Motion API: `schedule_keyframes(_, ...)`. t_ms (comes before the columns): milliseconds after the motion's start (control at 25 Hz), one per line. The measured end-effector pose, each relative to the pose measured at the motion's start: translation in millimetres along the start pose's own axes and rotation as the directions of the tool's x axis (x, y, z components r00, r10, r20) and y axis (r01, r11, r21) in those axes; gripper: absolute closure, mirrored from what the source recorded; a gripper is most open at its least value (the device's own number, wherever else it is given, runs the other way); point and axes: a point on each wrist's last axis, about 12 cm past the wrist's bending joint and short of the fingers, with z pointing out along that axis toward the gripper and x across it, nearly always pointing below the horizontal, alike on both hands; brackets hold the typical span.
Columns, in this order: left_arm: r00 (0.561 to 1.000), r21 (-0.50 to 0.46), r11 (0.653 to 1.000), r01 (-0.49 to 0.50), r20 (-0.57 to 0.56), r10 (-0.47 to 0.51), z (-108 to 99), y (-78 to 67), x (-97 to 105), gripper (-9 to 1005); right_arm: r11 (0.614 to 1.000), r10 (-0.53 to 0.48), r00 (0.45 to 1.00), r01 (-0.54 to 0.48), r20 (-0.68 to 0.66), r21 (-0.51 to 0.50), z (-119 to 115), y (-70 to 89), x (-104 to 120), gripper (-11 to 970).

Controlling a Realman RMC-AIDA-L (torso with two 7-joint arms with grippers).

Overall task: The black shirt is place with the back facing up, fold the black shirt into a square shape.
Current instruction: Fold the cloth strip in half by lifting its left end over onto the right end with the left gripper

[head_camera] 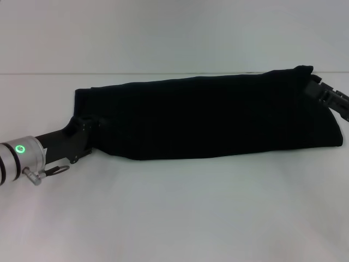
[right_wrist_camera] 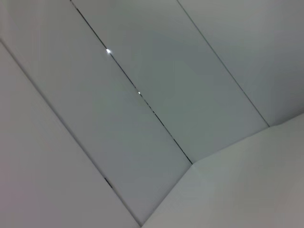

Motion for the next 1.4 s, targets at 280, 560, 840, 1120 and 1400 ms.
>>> schedule_keyframes(280,0.999,0.002,0.999,-0.036,-0.004,0.036,0,-2.6,-1,487,1.000,0.002,1.000,-0.002,0.005,-0.004,-2,0.0,-1,97)
schedule_keyframes(560,0.981,0.018,0.981,-0.193,-0.011,0.193,-2,-7.4,-6,805,1.000,0.004,1.000,-0.004,0.030,-0.004,-7,-0.7,-5,96)
schedule_keyframes(840,0.953,-0.015,0.953,-0.303,0.031,0.303,-19,-4.5,-25,950,0.999,0.023,0.998,-0.025,0.054,0.023,-22,-6.6,-13,95)
schedule_keyframes(1120,0.930,-0.113,0.933,-0.342,0.103,0.353,-46,2.0,-52,951,0.996,0.050,0.994,-0.057,0.096,0.069,-46,-13.8,-22,97)
schedule_keyframes(1400,0.902,-0.245,0.904,-0.351,0.172,0.396,-70,3.6,-78,951,0.993,0.060,0.990,-0.072,0.131,0.094,-72,-17.2,-29,95)
